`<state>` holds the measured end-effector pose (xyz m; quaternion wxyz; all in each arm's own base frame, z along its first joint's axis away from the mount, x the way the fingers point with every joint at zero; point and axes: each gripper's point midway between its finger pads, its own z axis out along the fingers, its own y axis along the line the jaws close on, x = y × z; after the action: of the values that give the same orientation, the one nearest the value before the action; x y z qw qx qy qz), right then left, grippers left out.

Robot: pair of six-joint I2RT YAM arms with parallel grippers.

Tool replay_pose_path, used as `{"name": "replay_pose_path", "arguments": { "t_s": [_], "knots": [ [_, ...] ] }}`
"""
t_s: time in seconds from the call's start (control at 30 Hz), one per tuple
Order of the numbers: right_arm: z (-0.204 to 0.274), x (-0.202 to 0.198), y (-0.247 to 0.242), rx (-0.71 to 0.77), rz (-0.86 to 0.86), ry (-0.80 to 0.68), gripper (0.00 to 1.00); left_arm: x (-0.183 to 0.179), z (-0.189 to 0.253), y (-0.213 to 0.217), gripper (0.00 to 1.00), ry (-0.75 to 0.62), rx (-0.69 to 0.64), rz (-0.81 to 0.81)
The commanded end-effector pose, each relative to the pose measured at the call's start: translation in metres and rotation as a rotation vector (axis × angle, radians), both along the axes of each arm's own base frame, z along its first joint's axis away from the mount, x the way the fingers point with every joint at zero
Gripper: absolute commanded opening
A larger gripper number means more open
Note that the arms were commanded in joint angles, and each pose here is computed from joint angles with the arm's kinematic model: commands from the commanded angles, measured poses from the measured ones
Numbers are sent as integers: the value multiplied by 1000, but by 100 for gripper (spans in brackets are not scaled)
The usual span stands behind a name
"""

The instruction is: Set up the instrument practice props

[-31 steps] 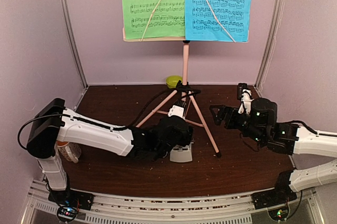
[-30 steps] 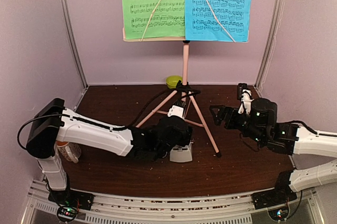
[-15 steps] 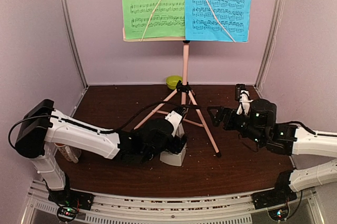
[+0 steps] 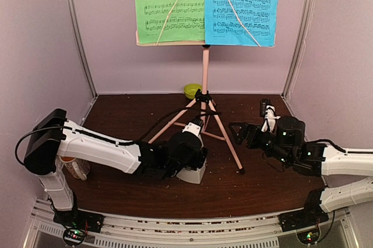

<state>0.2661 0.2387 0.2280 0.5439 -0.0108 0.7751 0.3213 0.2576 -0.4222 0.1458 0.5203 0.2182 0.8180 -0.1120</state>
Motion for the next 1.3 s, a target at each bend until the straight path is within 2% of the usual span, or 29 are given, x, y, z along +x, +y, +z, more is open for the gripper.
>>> {"name": "replay_pose_path", "arguments": {
  "t_s": [0.0,0.2,0.47,0.67,0.8,1.27],
  "knots": [
    [-1,0,2,35,10,-4,100,8,4,8,70,-4,-22,76],
    [-18,-6,7,4,64,-25,100,7,51,16,52,-83,-168,80],
    [-21,-29,20,3,200,-160,94,-6,120,30,37,-262,-301,-4],
    [-24,-42,50,-52,329,-194,85,-15,162,35,31,-396,-301,-63],
    [-23,-47,68,-87,391,-207,78,-20,179,35,30,-441,-307,-98],
    [-26,-40,91,-172,437,-194,56,-41,201,32,26,-496,-371,-205]
  ]
}}
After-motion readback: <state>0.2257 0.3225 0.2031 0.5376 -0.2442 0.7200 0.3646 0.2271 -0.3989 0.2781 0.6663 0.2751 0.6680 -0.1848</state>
